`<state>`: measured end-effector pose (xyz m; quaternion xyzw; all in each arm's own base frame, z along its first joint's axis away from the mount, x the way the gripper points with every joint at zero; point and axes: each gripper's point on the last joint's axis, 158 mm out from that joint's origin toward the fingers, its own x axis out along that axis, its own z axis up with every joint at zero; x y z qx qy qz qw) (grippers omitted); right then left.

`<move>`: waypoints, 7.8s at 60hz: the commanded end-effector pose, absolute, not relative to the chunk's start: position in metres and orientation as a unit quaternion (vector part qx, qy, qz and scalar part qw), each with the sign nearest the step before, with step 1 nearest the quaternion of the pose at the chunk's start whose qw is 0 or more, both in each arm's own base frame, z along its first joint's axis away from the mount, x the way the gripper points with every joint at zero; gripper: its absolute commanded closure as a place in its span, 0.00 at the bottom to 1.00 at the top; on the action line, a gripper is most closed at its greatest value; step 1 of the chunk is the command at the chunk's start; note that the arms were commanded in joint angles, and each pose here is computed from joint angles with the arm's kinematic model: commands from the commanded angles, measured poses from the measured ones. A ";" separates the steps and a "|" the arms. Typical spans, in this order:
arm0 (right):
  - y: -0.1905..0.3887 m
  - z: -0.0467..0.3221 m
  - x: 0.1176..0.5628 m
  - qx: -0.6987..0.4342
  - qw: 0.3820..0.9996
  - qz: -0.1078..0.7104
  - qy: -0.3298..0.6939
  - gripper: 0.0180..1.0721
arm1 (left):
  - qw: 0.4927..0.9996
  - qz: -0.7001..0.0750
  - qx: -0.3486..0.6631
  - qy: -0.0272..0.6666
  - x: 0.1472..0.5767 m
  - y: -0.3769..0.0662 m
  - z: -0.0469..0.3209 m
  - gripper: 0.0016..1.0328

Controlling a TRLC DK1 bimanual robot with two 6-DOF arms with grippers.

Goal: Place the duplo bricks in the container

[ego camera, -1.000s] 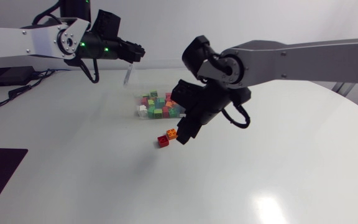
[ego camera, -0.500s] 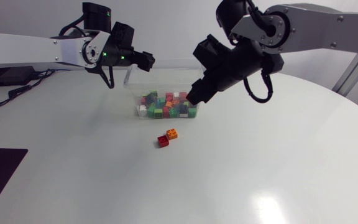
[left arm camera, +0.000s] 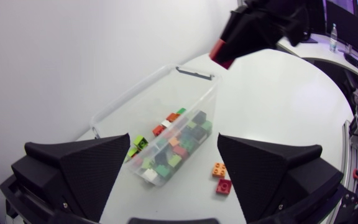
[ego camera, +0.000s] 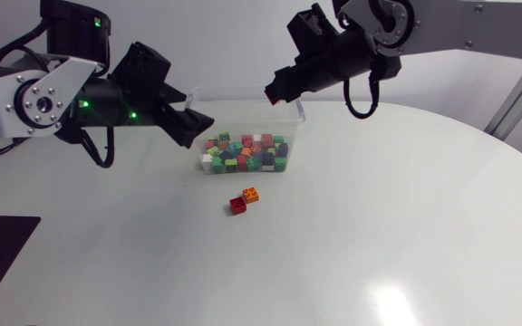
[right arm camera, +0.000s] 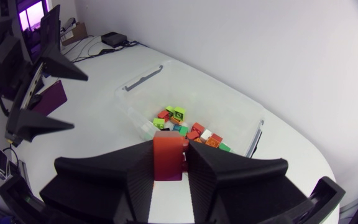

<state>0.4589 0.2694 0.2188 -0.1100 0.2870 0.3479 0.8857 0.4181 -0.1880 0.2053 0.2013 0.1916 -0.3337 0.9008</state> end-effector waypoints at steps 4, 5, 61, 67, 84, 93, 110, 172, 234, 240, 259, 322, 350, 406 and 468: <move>0.276 0.215 0.479 -0.090 0.893 0.340 0.281 0.77 | 0.872 -0.371 0.241 0.210 0.387 -0.191 0.177 0.05; 0.276 0.215 0.481 -0.091 0.894 0.338 0.278 0.77 | 0.869 -0.375 0.244 0.212 0.384 -0.193 0.173 0.05; 0.264 0.221 0.559 -0.087 0.936 0.265 0.212 0.10 | 0.768 -0.447 0.330 0.318 0.364 -0.225 0.025 0.05; 0.247 0.241 0.533 -0.090 0.936 0.271 0.204 0.10 | 0.766 -0.449 0.332 0.318 0.373 -0.232 0.019 0.06; 0.216 0.240 0.451 -0.093 0.924 0.298 0.223 0.10 | 0.757 -0.442 0.341 0.339 0.398 -0.239 0.000 0.06; 0.208 0.215 0.421 -0.099 0.912 0.310 0.249 0.10 | 0.741 -0.436 0.346 0.375 0.405 -0.236 0.000 0.07; 0.199 0.183 0.395 -0.108 0.902 0.312 0.277 0.10 | 0.695 -0.431 0.368 0.442 0.400 -0.242 -0.018 0.11; 0.236 0.061 0.355 -0.120 0.833 0.316 0.438 0.10 | 0.714 -0.399 0.347 0.459 0.366 -0.204 0.051 0.77; 0.302 -0.034 0.411 -0.161 0.762 0.262 0.570 0.14 | 0.887 -0.303 0.209 0.277 0.419 -0.145 0.213 0.77; 0.305 -0.034 0.416 -0.152 0.764 0.256 0.573 0.23 | 0.900 -0.292 0.196 0.258 0.425 -0.143 0.221 0.77; 0.311 -0.040 0.420 -0.142 0.762 0.242 0.584 0.43 | 0.931 -0.263 0.158 0.200 0.440 -0.136 0.241 0.77; 0.251 0.085 0.399 -0.113 0.810 0.246 0.520 0.75 | 0.947 -0.246 0.100 0.181 0.531 -0.188 0.217 0.74; 0.240 0.167 0.424 -0.082 0.860 0.245 0.440 0.75 | 0.952 -0.214 0.111 0.191 0.569 -0.197 0.192 0.07; 0.298 0.200 0.537 -0.059 0.918 0.270 0.284 0.75 | 0.956 -0.194 0.140 0.171 0.431 -0.131 0.232 0.05; 0.210 0.271 0.538 -0.098 0.976 0.146 0.131 0.05 | 0.974 -0.136 0.162 0.083 0.347 -0.077 0.266 0.05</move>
